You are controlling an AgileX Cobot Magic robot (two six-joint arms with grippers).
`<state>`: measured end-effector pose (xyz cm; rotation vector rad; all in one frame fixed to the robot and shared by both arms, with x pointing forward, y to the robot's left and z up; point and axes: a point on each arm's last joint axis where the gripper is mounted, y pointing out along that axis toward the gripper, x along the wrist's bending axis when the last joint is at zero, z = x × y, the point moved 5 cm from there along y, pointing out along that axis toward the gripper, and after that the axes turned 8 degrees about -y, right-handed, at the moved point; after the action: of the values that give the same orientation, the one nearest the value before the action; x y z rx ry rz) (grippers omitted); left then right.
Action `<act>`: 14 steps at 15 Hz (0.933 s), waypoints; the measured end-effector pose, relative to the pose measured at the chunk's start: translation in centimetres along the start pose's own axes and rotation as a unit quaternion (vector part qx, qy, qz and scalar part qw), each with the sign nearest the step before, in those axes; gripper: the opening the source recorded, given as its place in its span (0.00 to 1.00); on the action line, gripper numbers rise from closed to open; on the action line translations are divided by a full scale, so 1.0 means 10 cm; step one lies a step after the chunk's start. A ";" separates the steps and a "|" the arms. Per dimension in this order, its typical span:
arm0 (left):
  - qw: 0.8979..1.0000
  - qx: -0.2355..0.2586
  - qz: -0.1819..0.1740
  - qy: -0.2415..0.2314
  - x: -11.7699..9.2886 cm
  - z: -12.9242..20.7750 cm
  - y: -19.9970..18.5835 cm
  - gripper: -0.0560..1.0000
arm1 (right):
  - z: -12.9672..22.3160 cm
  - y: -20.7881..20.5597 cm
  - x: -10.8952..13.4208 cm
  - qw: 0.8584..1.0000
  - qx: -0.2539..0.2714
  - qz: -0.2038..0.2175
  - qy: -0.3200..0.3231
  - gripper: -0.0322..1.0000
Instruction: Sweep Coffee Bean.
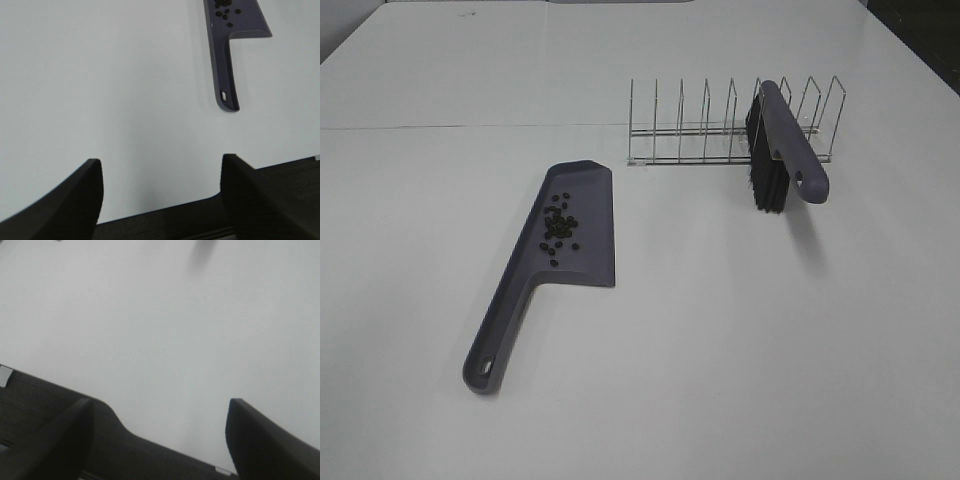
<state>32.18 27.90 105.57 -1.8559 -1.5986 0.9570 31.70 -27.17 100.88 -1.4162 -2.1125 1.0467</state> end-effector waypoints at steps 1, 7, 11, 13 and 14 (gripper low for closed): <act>1.000 -0.021 0.018 -0.001 0.05 0.13 -0.06 0.65 | 0.02 -0.07 0.02 1.000 -0.030 -0.001 -0.008 0.66; 0.984 -0.139 0.113 0.019 0.13 0.52 -0.16 0.65 | 0.09 -0.29 0.16 0.989 -0.134 -0.029 -0.060 0.66; 0.973 -0.160 0.149 0.073 0.02 0.54 -0.13 0.65 | 0.08 -0.30 0.22 0.986 -0.139 -0.046 -0.079 0.66; 0.967 -0.163 0.156 0.122 -0.02 0.56 -0.13 0.65 | 0.09 -0.31 0.22 0.986 -0.140 -0.045 -0.083 0.66; 0.967 -0.163 0.156 0.122 -0.02 0.56 -0.13 0.65 | 0.09 -0.31 0.22 0.986 -0.140 -0.045 -0.083 0.66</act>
<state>26.98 27.55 103.11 -2.4020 -1.4027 0.5776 28.32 -26.16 102.47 -1.3807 -2.5008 0.8855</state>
